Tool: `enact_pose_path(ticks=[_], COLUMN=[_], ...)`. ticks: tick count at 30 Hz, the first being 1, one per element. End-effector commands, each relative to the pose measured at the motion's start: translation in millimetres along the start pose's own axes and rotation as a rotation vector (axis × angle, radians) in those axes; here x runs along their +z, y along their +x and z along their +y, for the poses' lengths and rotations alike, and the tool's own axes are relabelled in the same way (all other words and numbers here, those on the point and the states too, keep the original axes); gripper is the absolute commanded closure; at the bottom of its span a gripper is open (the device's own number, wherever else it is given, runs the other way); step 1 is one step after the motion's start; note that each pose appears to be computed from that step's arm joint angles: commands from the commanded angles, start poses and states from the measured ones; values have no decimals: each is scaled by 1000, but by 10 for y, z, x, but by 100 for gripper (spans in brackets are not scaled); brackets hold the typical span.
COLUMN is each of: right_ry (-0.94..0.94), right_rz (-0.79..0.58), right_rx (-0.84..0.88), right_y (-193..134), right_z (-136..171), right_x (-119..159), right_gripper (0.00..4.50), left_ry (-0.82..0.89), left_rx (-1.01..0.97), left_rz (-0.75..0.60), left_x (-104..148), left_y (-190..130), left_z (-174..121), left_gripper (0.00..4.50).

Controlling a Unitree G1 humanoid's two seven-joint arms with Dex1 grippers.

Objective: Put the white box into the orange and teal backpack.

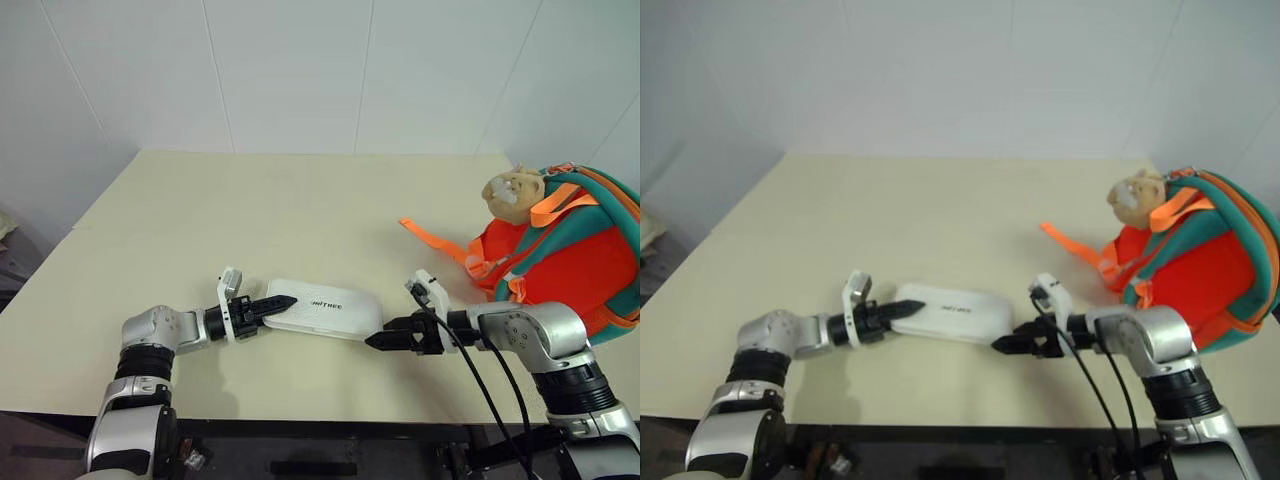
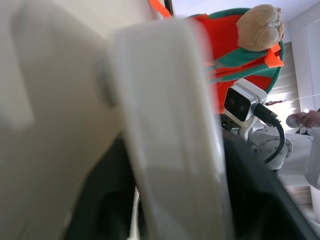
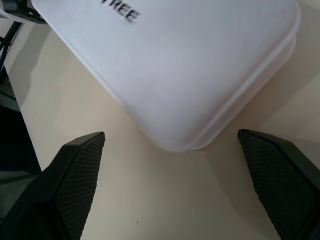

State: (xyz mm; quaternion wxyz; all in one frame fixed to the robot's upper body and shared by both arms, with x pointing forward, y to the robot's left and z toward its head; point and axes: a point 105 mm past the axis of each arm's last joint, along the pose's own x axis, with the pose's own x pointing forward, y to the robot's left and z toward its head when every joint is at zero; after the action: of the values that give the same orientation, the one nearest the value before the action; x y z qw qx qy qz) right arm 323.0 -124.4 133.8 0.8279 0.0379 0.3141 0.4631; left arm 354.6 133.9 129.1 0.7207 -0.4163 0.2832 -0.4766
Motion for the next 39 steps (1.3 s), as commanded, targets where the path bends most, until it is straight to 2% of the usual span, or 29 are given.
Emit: enact_pose_path(ticks=[1, 9, 12, 18, 24, 32, 36, 39], right_ry=[-32, -81, -138, -198, -233, -220, -190, -175], right_rz=[-13, -100, -258, -513, -678, -808, -805, -827], right_rx=[11, -9, -62, -170, -384, -678, -790, -846], right_y=[-42, -136, -430, -869, -1291, -1777, -1822, -1818], right_z=[44, 57, 101, 225, 168, 94, -30, -172], right_x=[29, 74, 181, 315, 329, 249, 160, 196], right_gripper=[0, 0, 0, 0, 0, 0, 0, 0], left_ry=[11, 86, 234, 387, 516, 540, 537, 539], left_rx=[-31, -72, -120, -151, -200, -199, -192, -200], left_rz=[-2, -27, -80, -165, -214, -227, -233, -233], left_x=[13, 27, 90, 134, 215, 251, 256, 245], left_y=[-18, -49, -203, -389, -390, -378, -372, -339], left_z=[-81, -206, -355, -428, -526, -510, -476, -480], left_gripper=[315, 315, 315, 315, 315, 315, 315, 315])
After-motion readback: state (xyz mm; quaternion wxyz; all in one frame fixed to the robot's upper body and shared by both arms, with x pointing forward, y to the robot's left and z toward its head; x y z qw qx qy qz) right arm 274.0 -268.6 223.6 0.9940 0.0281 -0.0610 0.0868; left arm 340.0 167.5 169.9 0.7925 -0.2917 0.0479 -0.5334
